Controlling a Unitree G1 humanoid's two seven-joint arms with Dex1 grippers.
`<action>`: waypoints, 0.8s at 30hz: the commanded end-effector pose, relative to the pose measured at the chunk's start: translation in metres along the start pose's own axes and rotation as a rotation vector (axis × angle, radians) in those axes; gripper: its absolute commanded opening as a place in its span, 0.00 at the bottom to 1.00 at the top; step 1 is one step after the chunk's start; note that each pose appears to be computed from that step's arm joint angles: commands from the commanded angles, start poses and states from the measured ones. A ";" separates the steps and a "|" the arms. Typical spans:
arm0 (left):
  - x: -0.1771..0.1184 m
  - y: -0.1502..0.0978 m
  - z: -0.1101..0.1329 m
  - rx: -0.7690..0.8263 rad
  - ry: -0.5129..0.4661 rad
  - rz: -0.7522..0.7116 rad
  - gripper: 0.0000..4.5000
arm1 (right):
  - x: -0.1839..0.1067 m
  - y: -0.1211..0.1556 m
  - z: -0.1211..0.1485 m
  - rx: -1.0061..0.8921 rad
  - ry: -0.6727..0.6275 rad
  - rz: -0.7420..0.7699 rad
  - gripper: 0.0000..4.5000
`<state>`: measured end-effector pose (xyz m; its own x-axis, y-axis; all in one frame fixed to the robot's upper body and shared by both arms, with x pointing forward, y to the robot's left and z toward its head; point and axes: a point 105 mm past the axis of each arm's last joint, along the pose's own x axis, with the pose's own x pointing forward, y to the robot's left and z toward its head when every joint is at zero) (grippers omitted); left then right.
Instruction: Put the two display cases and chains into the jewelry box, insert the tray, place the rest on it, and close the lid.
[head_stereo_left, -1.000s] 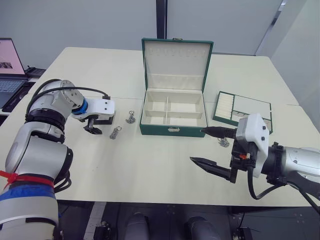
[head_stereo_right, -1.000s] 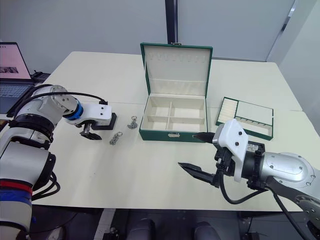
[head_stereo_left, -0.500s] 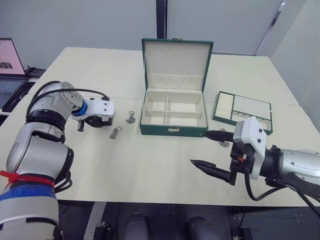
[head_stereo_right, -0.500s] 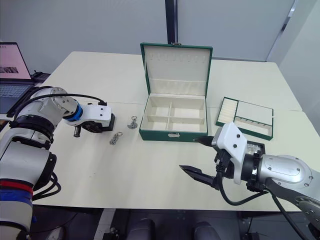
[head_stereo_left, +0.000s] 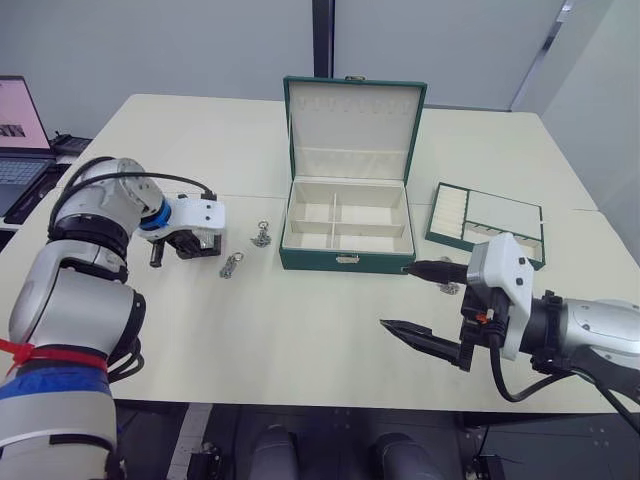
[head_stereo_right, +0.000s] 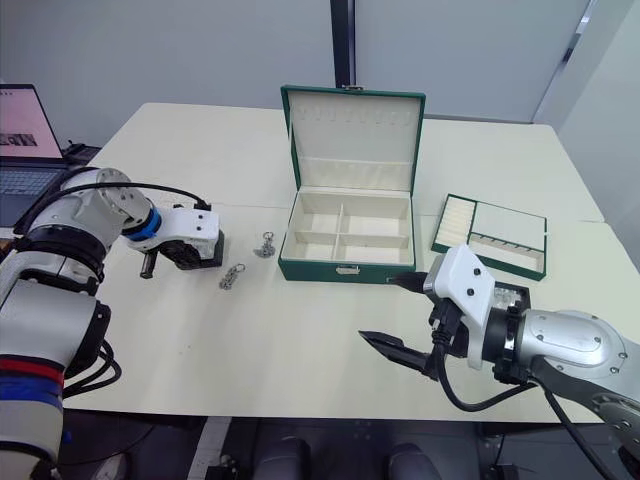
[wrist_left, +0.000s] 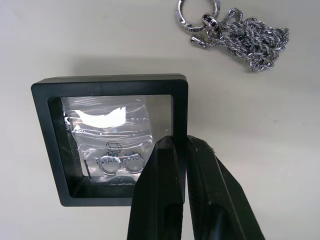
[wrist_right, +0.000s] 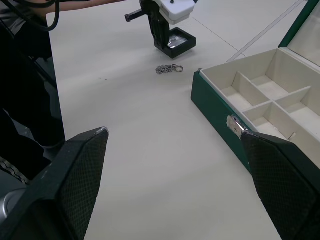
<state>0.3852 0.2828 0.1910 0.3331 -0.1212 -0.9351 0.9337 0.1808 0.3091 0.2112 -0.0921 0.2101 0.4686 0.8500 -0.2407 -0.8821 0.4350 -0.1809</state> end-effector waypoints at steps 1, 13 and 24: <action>-0.047 0.009 0.015 0.004 -0.077 0.020 0.01 | -0.009 -0.008 0.010 -0.047 -0.024 -0.043 1.00; -0.077 0.023 0.123 0.158 -0.304 0.039 0.01 | -0.045 -0.039 -0.006 -0.043 0.048 -0.252 1.00; -0.059 0.007 0.204 0.270 -0.393 -0.049 0.01 | -0.065 -0.046 -0.030 0.012 0.084 -0.353 1.00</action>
<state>0.4013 0.1080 0.2620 0.2349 -0.4599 -0.8563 0.9542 -0.0587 0.2932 0.2231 -0.1780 0.1962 0.7353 0.6153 -0.2841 -0.6746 0.7047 -0.2198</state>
